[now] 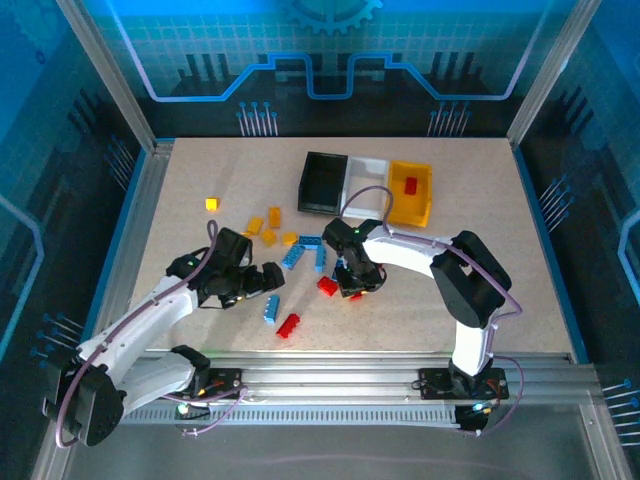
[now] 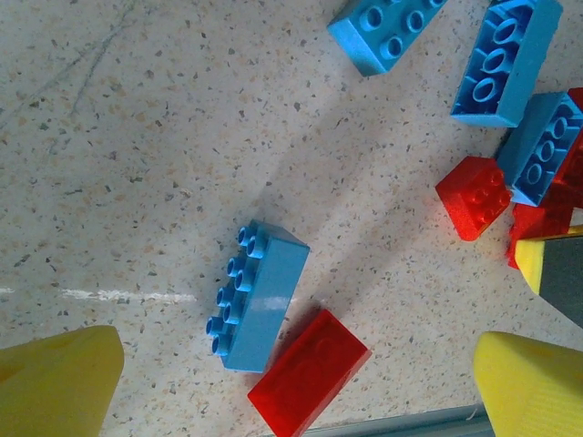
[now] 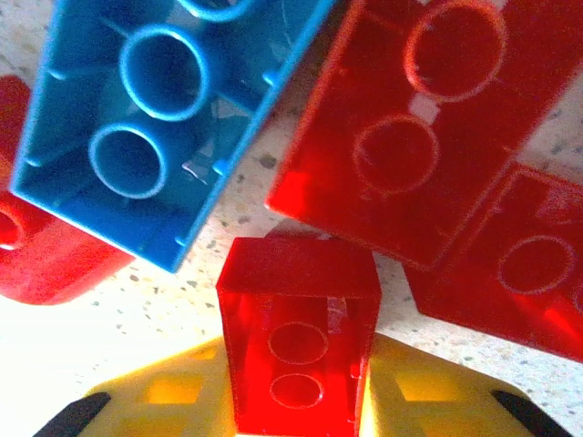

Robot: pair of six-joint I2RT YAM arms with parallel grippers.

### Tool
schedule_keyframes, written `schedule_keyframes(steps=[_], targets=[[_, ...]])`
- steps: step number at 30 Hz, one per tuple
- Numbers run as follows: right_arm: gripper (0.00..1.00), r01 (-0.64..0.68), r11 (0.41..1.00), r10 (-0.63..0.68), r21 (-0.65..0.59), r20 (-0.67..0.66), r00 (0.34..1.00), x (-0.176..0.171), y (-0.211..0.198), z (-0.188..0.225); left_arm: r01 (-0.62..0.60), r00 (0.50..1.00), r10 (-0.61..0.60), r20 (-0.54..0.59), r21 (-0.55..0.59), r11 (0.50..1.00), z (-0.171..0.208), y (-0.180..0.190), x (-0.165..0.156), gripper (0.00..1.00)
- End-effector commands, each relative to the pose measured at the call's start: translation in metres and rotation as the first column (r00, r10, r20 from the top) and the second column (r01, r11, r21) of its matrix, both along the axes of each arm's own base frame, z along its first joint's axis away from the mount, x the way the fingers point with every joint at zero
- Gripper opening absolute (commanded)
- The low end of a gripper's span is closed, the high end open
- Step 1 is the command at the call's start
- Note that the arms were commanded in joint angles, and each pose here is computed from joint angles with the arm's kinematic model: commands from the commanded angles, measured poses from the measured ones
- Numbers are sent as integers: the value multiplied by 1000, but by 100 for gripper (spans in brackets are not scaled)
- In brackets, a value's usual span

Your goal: Sort the legos into containers by color

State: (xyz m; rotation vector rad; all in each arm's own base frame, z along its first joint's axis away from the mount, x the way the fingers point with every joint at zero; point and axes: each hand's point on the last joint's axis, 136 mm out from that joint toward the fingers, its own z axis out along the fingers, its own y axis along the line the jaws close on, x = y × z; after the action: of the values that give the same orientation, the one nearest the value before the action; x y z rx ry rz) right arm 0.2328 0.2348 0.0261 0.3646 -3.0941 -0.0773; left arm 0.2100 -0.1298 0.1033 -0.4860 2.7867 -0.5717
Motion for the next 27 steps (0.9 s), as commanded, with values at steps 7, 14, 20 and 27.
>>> schedule_keyframes(steps=[7, 14, 20, 27], targets=[[33, 9, 993, -23, 115, 123, 992, 18, -9, 92, -7, 1000, 7, 5, -9, 1000, -3, -3, 10, 99], [34, 183, 965, -226, 188, 237, 945, 115, -70, 130, 77, 997, -77, -6, -2, 997, 3, -11, 11, 99], [33, 307, 930, -349, 202, 229, 909, 194, -115, 108, 262, 965, -260, -35, 97, 960, 15, -23, -3, 99], [33, 367, 915, -394, 167, 179, 901, 241, -143, 69, 387, 920, -365, -145, 186, 903, 3, -42, -27, 97]])
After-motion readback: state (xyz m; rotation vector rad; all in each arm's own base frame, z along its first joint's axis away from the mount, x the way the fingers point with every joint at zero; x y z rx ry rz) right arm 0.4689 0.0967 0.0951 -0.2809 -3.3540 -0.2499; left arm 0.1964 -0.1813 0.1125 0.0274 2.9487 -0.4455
